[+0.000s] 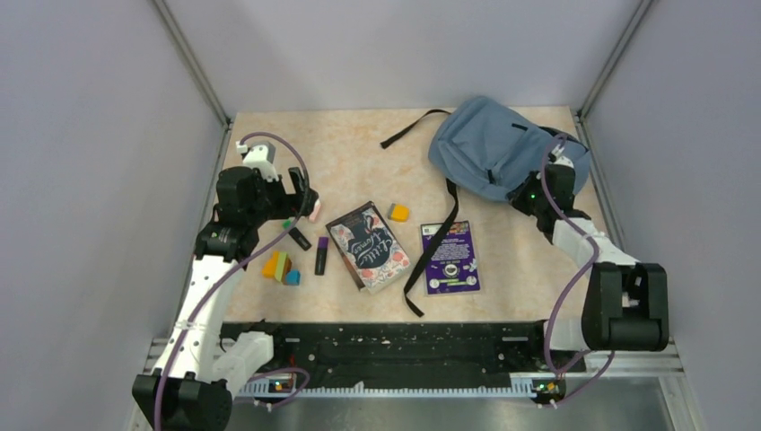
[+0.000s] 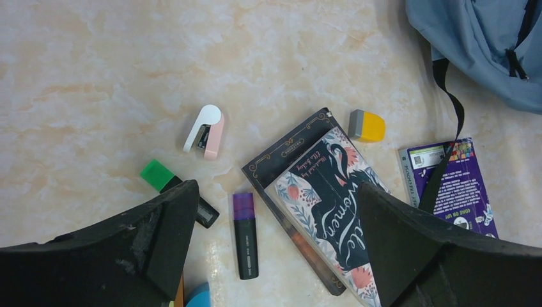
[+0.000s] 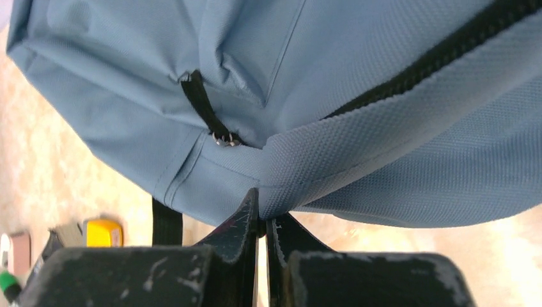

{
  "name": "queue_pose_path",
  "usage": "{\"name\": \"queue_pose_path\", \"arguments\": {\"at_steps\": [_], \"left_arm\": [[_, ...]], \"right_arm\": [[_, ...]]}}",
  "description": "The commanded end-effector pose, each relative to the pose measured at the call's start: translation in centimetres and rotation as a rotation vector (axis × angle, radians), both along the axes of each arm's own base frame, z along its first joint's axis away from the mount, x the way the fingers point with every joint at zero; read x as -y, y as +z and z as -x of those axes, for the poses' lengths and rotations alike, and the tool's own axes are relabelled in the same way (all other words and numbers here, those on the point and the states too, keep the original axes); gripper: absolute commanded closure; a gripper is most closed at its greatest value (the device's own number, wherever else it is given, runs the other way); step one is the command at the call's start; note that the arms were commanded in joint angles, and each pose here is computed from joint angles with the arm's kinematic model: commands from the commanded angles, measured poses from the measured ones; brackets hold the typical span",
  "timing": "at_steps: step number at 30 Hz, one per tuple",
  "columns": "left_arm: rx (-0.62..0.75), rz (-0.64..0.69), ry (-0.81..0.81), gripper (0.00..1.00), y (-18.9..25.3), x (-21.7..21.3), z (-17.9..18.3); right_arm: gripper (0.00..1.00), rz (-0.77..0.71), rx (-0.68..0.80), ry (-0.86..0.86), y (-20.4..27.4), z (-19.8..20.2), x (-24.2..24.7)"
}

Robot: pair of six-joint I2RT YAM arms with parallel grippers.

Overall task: Pack the student bag
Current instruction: Adjust the student bag at the center of the board.

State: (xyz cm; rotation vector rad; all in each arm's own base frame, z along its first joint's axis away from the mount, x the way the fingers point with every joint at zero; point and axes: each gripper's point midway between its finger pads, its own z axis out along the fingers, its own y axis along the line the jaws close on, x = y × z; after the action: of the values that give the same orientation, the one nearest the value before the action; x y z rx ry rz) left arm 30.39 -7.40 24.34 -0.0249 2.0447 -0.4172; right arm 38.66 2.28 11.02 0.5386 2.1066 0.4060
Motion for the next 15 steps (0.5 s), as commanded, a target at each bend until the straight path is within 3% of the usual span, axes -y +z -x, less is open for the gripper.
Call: {"name": "queue_pose_path", "arguments": {"at_steps": [1,15], "left_arm": [[0.057,-0.012,0.001,0.02,1.1,-0.1,-0.5],[0.058,-0.015,-0.005,0.02,1.0,0.0,-0.5]], "right_arm": [[1.0,0.009,0.059,0.121,1.6,0.9,-4.7],[1.0,-0.037,0.1,0.429,4.4,5.5,-15.9]]}}
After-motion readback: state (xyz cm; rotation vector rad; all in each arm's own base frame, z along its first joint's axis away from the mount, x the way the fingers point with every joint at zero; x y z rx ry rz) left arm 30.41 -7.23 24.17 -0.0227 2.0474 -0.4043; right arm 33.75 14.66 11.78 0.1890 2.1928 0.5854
